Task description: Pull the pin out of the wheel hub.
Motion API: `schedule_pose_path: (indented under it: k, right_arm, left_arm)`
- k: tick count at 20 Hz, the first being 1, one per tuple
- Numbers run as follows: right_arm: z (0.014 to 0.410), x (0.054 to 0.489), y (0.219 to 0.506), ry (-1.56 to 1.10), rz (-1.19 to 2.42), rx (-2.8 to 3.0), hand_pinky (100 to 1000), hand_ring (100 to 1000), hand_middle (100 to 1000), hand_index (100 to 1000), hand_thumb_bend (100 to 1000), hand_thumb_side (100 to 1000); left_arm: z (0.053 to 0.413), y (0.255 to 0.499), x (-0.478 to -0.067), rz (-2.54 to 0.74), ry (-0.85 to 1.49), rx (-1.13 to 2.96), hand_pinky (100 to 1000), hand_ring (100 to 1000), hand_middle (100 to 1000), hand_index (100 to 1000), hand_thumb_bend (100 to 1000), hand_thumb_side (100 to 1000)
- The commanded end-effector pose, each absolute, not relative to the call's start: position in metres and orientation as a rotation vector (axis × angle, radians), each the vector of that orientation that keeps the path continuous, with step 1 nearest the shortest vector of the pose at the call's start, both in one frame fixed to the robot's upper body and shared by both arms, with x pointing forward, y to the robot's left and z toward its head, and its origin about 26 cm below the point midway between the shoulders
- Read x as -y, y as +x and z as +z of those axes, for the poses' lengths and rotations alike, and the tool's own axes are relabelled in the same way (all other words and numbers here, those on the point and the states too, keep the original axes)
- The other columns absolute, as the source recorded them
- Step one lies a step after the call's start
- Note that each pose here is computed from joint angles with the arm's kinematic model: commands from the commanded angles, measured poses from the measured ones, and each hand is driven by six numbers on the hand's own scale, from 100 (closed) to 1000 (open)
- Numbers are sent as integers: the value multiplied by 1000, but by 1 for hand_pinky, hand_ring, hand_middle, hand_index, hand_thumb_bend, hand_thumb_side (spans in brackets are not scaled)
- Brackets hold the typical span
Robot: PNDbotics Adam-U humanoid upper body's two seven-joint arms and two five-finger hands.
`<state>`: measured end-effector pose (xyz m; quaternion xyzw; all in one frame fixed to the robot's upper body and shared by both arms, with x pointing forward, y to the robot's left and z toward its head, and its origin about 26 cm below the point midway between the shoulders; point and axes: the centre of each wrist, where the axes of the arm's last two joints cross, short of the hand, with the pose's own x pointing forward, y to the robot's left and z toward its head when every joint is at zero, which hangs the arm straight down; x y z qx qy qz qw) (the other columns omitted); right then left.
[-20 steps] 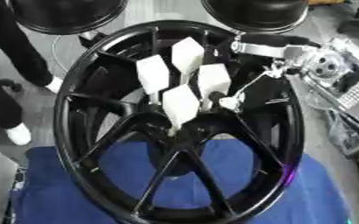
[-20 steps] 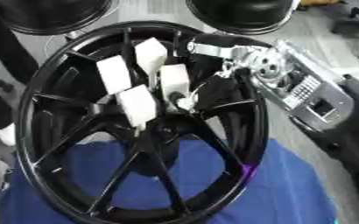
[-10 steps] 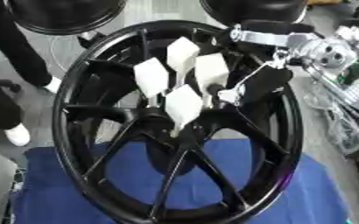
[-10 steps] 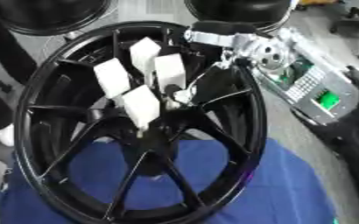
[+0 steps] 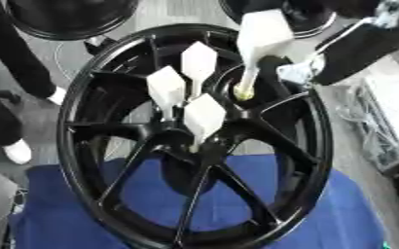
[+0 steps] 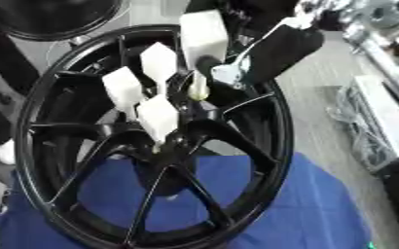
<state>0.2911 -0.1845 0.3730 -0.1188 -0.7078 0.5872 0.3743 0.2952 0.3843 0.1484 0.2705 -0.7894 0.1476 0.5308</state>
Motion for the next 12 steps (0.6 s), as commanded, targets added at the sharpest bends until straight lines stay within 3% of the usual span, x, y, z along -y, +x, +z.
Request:
schedule_pose_path:
  k: [1,7,12]
  right_arm:
    - [392,218,280,-387,1337,1908,667,558,369,496,100,100]
    - [379,311,281,-631,755,1926,661,561,378,502,100,100]
    - [332,391,293,-855,346,1773,666,569,393,514,100,100]
  left_arm:
    - [160,293,-389,341,671,1917,911,774,769,795,212,774]
    - [161,290,-394,380,699,1924,911,773,770,796,216,768]
    - [164,289,-392,401,703,1943,909,773,771,796,216,763]
